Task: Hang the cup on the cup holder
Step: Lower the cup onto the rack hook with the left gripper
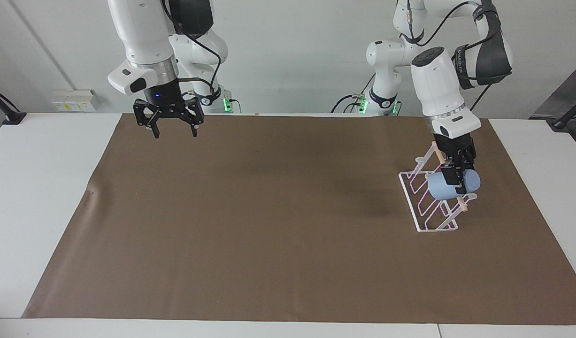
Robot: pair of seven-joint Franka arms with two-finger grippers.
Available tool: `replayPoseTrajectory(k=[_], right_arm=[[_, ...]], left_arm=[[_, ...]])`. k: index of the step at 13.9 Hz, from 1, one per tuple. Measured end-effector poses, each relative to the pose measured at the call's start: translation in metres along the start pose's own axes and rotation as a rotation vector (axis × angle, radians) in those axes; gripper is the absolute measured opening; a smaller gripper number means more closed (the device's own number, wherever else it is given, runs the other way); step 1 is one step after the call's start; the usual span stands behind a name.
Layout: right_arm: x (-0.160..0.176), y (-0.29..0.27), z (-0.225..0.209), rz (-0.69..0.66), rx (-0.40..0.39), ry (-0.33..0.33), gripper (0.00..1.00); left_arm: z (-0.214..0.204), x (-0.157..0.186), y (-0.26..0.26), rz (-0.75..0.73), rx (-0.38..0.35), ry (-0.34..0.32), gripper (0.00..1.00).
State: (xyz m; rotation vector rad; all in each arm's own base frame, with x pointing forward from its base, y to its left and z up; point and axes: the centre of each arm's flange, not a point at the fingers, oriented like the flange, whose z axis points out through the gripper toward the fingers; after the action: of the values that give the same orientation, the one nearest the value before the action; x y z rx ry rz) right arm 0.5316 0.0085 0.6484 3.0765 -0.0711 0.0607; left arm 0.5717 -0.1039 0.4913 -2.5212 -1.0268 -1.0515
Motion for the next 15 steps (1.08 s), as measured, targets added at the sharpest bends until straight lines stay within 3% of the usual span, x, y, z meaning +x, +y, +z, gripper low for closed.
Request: replayPoseTrajectory(k=[5,10,15], right_arm=[[0.0,0.051,0.007,0.089,0.004,-0.02,1.0],[-0.008,0.051,0.017,0.09,0.004,-0.096,1.0],[-0.01,0.056,0.025,0.1,0.021,-0.115,1.0]], left_arm=[[0.011,-0.023,-0.005,0.007,0.023,0.013,0.74],[0.011,-0.042,-0.003,0.014,0.024,0.0,0.74],[0.013,-0.047,-0.004,0.021,0.028,-0.002,0.73]])
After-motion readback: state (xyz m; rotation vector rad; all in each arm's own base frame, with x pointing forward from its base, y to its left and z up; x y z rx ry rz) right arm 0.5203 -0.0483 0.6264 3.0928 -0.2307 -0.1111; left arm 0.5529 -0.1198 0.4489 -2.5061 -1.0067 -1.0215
